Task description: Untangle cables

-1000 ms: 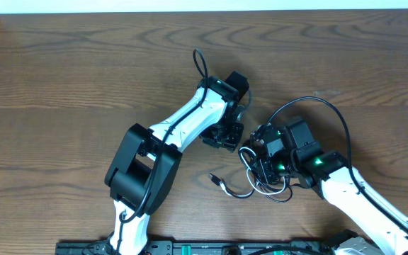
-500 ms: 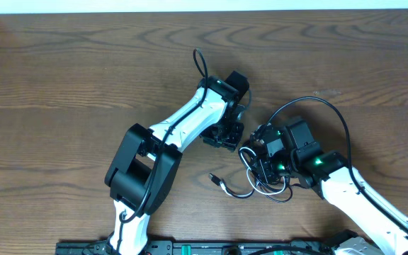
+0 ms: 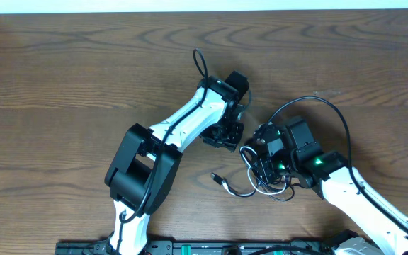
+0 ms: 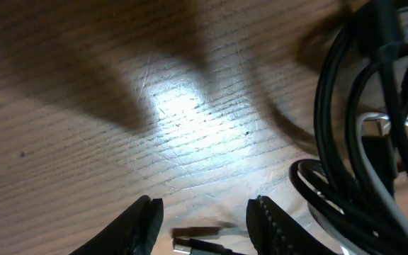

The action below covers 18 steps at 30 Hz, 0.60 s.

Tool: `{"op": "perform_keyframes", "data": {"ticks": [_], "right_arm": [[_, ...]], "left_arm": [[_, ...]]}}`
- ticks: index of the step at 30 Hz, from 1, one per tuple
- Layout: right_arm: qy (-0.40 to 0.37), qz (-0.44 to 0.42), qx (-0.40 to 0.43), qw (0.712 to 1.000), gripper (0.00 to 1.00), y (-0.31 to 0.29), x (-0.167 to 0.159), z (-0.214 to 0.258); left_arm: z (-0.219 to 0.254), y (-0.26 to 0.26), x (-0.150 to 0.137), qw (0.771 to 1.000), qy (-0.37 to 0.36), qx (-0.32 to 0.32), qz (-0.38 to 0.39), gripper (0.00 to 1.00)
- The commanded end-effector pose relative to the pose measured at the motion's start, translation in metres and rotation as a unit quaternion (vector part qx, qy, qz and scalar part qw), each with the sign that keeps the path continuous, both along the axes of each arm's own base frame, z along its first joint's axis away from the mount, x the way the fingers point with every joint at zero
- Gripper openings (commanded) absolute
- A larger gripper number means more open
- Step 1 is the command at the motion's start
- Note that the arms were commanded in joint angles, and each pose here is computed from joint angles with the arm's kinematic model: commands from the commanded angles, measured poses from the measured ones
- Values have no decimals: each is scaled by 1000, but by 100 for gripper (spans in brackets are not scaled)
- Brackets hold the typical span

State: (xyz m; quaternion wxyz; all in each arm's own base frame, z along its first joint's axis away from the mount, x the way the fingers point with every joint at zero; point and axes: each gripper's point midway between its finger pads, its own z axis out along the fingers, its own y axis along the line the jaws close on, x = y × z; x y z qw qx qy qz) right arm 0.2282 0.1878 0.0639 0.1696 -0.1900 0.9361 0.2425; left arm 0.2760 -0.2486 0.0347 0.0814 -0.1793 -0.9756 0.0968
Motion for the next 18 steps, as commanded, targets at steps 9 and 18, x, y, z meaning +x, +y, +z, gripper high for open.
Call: {"op": "perform_keyframes", "data": {"ticks": [9,18], "right_arm": [[-9,0,75,997,34,7,18,31],[10,-21,87,996,51,-4,21,34]], "left_arm": [[0,2,1,1000,-4,6,-5,52],[-1,0,9,1000,-18,4,8,53]]}}
